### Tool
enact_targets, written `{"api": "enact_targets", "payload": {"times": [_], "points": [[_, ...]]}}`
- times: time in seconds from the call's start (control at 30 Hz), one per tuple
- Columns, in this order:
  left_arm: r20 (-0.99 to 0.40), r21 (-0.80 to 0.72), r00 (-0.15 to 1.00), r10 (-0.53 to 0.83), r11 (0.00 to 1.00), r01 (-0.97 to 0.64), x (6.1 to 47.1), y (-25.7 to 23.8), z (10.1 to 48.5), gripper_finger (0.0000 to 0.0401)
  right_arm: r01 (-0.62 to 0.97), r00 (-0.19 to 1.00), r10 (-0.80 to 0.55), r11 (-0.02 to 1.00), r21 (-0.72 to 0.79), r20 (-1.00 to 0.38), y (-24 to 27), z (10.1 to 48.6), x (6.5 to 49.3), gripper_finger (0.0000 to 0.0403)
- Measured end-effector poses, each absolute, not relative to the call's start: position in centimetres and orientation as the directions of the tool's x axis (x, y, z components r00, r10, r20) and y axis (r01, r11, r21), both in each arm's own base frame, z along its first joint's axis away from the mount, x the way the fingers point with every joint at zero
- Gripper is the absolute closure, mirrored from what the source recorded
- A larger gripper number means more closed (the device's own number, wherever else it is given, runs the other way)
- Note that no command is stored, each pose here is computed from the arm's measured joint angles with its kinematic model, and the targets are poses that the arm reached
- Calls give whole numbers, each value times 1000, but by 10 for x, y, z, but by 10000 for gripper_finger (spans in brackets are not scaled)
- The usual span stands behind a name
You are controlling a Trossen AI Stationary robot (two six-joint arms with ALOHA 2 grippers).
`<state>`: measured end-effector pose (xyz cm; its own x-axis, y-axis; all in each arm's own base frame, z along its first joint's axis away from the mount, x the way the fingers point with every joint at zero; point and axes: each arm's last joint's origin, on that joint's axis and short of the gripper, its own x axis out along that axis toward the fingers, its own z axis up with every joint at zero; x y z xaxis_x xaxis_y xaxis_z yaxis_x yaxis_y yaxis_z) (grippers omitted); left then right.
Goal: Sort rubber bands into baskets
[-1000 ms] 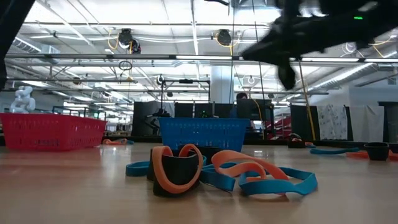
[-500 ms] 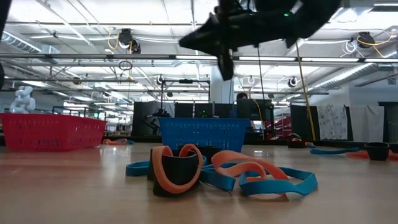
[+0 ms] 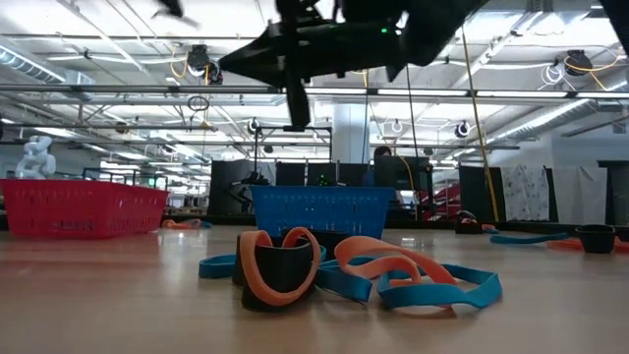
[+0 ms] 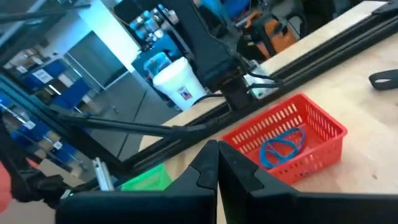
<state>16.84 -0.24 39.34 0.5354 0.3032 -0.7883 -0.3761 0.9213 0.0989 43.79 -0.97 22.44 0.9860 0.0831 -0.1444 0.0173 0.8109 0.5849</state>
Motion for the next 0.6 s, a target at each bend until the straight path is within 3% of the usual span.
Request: {"api": "enact_targets", "payload": {"times": [0.13,0.43,0.6], "points": [[-804,-1,546,235,918,-397,157,-3,349,401,53,978,77,810,585,-194,-14,220,448,403],[-896,-74,417,155,871,-485,143,-5,255,401,107,941,107,807,580,-323,-22,223,440,403],[-901,-116,412,134,842,-527,146,-6,225,401,161,857,139,842,514,-496,-21,225,423,403]]}}
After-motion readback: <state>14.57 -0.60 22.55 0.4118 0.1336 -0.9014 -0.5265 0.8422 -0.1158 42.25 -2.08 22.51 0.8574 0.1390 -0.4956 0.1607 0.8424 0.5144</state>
